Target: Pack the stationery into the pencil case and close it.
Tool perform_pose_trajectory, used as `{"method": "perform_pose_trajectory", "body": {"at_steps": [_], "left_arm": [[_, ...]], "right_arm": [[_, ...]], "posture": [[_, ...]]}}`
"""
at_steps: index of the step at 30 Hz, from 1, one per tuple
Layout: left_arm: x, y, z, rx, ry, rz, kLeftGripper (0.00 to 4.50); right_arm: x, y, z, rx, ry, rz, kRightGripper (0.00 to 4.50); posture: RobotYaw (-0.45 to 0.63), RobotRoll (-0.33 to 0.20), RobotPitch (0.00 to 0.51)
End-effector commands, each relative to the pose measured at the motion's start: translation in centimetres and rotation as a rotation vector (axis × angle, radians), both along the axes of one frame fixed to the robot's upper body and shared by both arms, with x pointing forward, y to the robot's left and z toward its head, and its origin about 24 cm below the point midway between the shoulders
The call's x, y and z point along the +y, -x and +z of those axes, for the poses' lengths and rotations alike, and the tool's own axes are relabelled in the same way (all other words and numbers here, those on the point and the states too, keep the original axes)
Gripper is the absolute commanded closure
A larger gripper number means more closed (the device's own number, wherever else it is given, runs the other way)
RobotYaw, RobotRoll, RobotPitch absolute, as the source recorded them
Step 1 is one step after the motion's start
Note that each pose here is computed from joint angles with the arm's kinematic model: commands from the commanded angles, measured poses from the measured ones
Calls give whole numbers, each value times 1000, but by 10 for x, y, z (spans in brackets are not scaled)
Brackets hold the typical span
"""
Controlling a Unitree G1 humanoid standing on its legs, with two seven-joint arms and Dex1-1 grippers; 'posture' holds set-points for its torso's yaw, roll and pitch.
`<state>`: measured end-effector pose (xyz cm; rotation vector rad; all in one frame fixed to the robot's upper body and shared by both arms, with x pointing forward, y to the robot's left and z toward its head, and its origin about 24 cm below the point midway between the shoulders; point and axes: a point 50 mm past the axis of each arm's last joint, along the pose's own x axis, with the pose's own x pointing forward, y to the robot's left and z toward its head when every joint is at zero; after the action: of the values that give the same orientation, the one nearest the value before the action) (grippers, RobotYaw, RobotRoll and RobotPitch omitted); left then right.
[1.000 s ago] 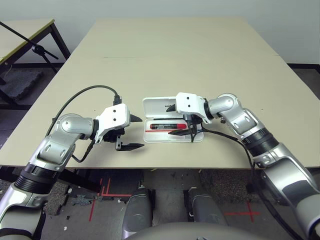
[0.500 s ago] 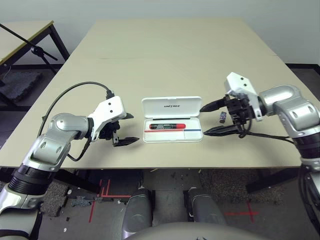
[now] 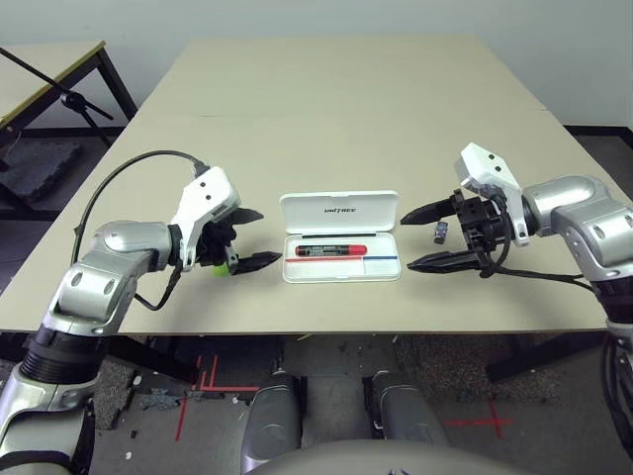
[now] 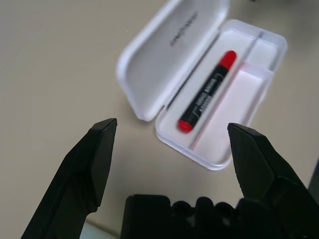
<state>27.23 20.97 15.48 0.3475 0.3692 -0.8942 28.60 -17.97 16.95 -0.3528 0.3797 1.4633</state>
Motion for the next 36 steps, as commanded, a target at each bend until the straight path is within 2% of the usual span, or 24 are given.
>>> {"method": "perform_pose_trajectory", "body": {"at_steps": [1,6,10,17,23,36], "left_arm": [[6,-7,-8,45,11,171,0],[7,-12,-13,137,46,366,0],[16,-13,-22,232,-59,530,0],[25,-19,-30,343,-112,735,0],[25,-20,-36,399,-107,802,0],[35,-23,-51,423,-112,920,0]], "right_arm": [[4,0,-2,-6,-7,9,24],[6,-1,-4,-8,-10,12,24],[7,-1,-4,-10,-9,14,24],[10,-2,-6,-18,-7,15,24],[10,-2,-9,-27,2,8,24],[13,-4,-11,-49,1,-4,24]], "posture": [[-28,0,66],[-25,0,66],[-28,0,64],[-38,0,61],[-45,0,61],[-48,0,59]]}}
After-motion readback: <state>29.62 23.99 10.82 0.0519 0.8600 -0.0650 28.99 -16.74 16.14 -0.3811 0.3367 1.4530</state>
